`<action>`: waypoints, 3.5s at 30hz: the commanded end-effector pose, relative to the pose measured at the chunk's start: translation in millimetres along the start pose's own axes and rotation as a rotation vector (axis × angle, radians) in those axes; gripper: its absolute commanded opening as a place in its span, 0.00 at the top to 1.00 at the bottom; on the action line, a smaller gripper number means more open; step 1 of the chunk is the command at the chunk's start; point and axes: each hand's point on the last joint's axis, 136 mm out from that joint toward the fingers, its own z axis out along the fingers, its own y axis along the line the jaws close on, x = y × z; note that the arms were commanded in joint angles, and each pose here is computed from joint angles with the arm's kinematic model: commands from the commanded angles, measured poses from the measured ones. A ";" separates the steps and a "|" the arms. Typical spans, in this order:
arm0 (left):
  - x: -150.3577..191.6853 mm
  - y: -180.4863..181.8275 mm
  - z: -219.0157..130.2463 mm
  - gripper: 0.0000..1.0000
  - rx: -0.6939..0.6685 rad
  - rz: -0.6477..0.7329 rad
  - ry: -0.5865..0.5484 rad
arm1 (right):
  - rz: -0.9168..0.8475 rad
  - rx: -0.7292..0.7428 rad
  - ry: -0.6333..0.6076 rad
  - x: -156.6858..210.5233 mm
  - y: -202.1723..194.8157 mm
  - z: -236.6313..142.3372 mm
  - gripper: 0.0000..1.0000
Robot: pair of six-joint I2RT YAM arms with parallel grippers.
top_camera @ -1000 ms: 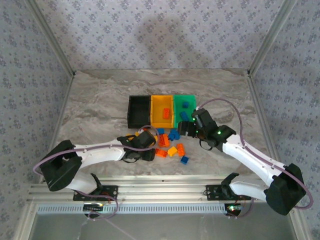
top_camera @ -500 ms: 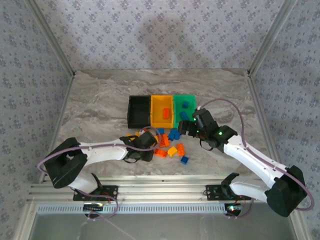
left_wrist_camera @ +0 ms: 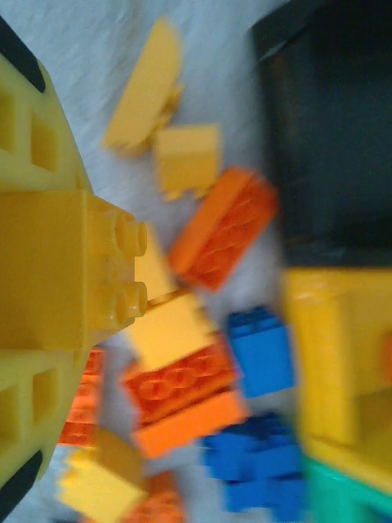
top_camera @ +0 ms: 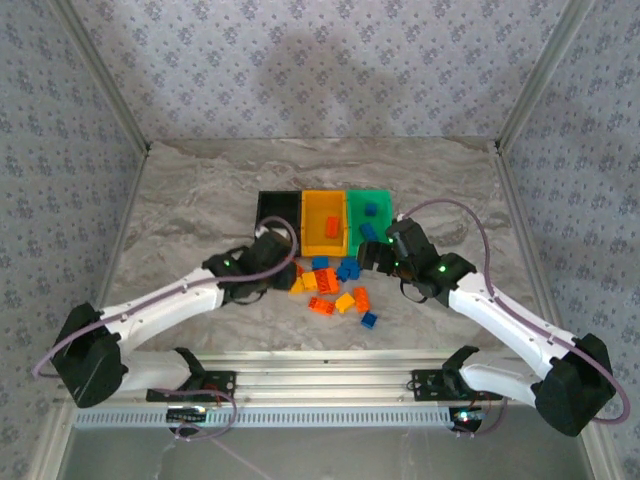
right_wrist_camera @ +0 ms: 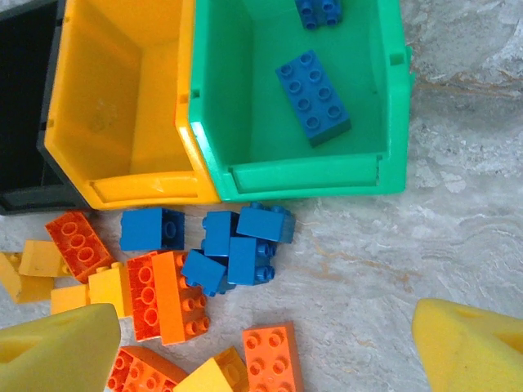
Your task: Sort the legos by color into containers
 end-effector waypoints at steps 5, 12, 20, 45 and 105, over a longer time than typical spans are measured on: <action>-86.7 24.5 21.7 0.72 -0.114 -0.052 -0.071 | 0.045 0.036 0.019 7.5 -12.2 4.2 0.06; -123.3 32.0 70.0 0.71 -0.170 -0.075 -0.043 | 0.054 0.035 0.029 11.1 -14.8 4.9 0.06; -140.2 24.2 78.8 0.49 -0.141 -0.102 -0.036 | 0.059 0.034 0.066 20.1 -17.0 7.3 0.06; -7.4 -22.0 -62.1 0.00 0.235 -0.088 -0.126 | -0.103 0.194 0.421 144.3 -27.3 33.4 0.18; 62.7 27.5 -33.8 0.00 0.128 -0.116 -0.012 | 0.083 0.254 0.101 -104.5 -16.2 109.2 0.62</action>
